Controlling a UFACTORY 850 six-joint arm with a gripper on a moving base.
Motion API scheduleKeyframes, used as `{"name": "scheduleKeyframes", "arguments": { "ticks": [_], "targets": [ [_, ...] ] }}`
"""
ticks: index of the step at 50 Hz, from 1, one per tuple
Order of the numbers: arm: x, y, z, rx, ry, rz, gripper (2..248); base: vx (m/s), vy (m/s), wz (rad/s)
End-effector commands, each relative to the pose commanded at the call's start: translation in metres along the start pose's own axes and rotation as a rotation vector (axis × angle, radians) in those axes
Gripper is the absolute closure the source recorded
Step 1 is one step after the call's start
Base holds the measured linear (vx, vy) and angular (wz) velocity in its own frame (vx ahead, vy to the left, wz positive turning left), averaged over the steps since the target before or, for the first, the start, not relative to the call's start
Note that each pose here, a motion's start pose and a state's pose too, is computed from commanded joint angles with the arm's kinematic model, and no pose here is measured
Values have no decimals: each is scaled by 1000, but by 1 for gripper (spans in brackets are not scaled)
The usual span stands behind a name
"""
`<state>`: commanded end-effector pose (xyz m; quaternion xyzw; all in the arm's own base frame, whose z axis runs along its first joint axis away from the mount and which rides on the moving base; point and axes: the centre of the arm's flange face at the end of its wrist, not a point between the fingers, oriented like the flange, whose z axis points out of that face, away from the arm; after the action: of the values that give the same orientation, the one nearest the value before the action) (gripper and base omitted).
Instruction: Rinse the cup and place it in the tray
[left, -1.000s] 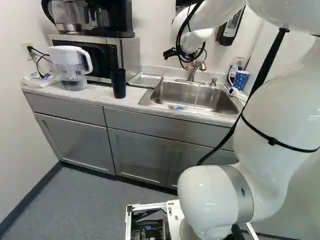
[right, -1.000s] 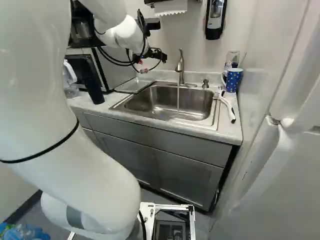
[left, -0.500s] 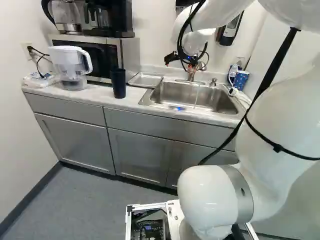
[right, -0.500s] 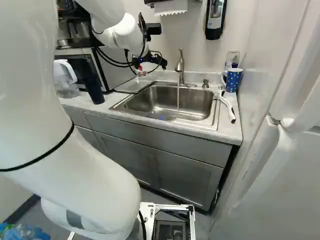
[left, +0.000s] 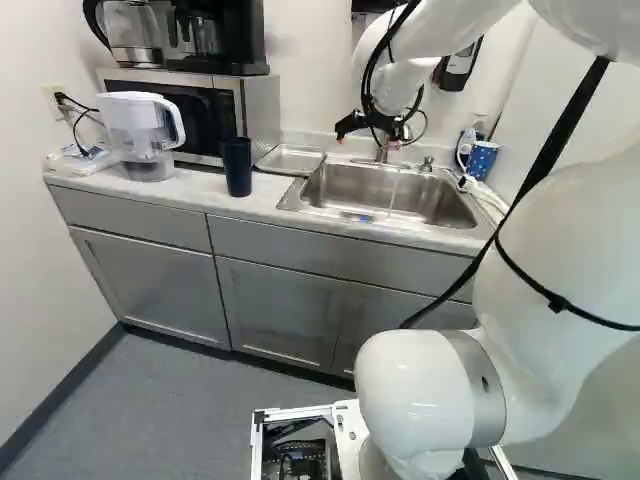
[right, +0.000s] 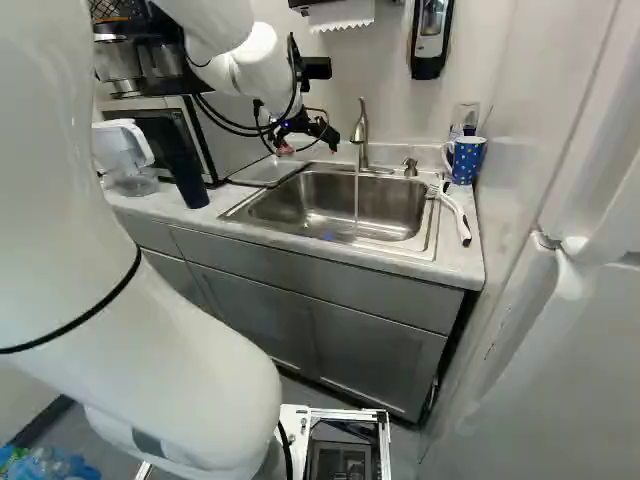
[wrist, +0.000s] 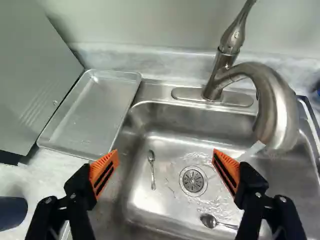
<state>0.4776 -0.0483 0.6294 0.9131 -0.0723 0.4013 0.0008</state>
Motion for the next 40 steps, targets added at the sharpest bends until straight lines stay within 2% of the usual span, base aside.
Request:
{"name": "scheduleKeyframes", "arguments": {
  "ticks": [20, 40],
  "targets": [
    [-11, 21, -4, -27, -91, 45, 3, 0, 0, 0],
    [-17, 41, -12, -59, -87, 77, 3, 0, 0, 0]
  ]
}}
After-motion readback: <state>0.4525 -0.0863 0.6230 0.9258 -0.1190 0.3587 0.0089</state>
